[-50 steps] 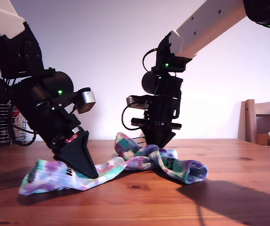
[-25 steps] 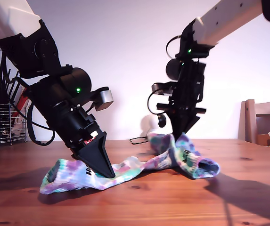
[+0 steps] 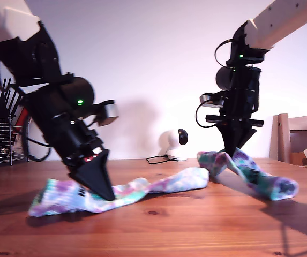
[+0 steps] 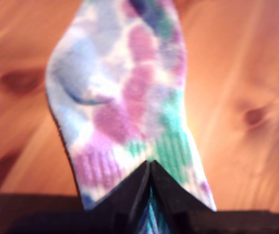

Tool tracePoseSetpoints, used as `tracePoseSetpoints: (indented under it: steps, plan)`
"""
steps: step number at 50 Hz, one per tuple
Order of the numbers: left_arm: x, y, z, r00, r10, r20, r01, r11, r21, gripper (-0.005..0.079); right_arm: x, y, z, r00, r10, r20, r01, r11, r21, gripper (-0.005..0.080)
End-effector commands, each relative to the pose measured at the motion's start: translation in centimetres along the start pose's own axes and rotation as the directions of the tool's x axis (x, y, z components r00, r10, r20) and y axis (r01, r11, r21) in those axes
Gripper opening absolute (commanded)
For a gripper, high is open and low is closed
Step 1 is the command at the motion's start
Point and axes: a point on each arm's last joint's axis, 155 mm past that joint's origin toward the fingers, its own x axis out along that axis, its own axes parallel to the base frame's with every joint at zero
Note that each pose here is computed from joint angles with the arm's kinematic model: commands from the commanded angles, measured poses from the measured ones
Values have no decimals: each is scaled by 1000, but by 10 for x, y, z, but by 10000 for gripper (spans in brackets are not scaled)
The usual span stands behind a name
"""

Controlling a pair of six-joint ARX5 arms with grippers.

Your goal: Fold the socks in front of you. After folding them, place them to the left side.

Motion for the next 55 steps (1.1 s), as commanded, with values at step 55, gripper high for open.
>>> tracePoseSetpoints:
  steps: [55]
  plan:
    - [10,40,-96,973,46,-227,-82,985,-153,-20,-30,96,24,987,151,53,-135,964,-229,198]
